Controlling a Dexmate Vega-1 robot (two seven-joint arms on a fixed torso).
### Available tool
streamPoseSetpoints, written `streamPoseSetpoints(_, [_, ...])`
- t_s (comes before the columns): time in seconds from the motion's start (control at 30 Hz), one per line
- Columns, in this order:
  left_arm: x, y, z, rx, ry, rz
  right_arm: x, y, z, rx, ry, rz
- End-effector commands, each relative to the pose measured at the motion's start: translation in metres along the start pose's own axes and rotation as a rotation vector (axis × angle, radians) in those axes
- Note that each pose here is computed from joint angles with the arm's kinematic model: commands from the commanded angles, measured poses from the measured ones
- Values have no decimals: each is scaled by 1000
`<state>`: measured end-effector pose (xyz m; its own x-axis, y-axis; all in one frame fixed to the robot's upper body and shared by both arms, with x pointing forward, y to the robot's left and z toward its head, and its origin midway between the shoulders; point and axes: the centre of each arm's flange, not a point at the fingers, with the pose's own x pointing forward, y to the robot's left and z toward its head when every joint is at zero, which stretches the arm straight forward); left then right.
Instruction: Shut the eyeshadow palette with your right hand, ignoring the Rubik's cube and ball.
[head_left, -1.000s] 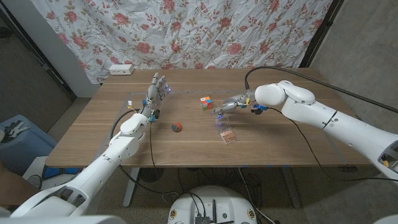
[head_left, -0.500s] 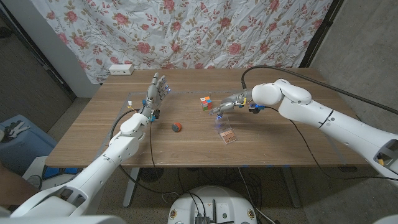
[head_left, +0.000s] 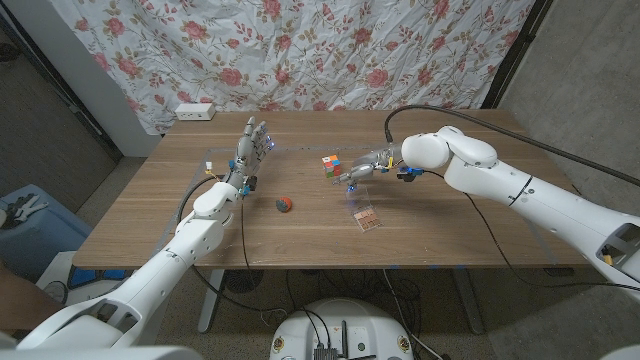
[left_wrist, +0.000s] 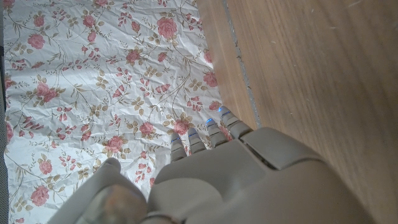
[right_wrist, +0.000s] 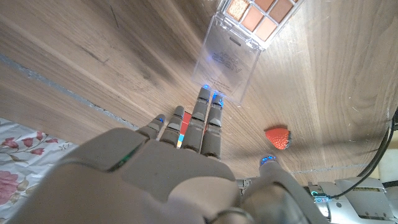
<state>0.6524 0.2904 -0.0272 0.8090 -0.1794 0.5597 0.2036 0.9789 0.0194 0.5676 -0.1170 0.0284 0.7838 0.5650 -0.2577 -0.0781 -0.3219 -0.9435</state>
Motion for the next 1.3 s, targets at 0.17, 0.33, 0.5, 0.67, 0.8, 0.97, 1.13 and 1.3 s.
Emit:
streamPoseSetpoints(0.17, [0, 0, 0, 0, 1, 0, 2, -3, 2, -34, 19, 4])
streamPoseSetpoints(0.33, [0, 0, 0, 0, 1, -2, 2, -4, 2, -38, 25, 4])
streamPoseSetpoints(0.5, [0, 0, 0, 0, 1, 0, 2, -5, 2, -44, 32, 9])
streamPoseSetpoints(0.67, [0, 0, 0, 0, 0, 0, 1, -5, 2, -45, 38, 12])
streamPoseSetpoints(0.8, [0, 0, 0, 0, 1, 0, -1, -5, 2, -44, 41, 11])
streamPoseSetpoints(0.97, [0, 0, 0, 0, 1, 0, -2, -6, 3, -45, 43, 9])
streamPoseSetpoints(1.13, [0, 0, 0, 0, 1, 0, -3, -6, 4, -44, 48, 16])
streamPoseSetpoints(1.3, [0, 0, 0, 0, 1, 0, -5, -6, 6, -48, 52, 17])
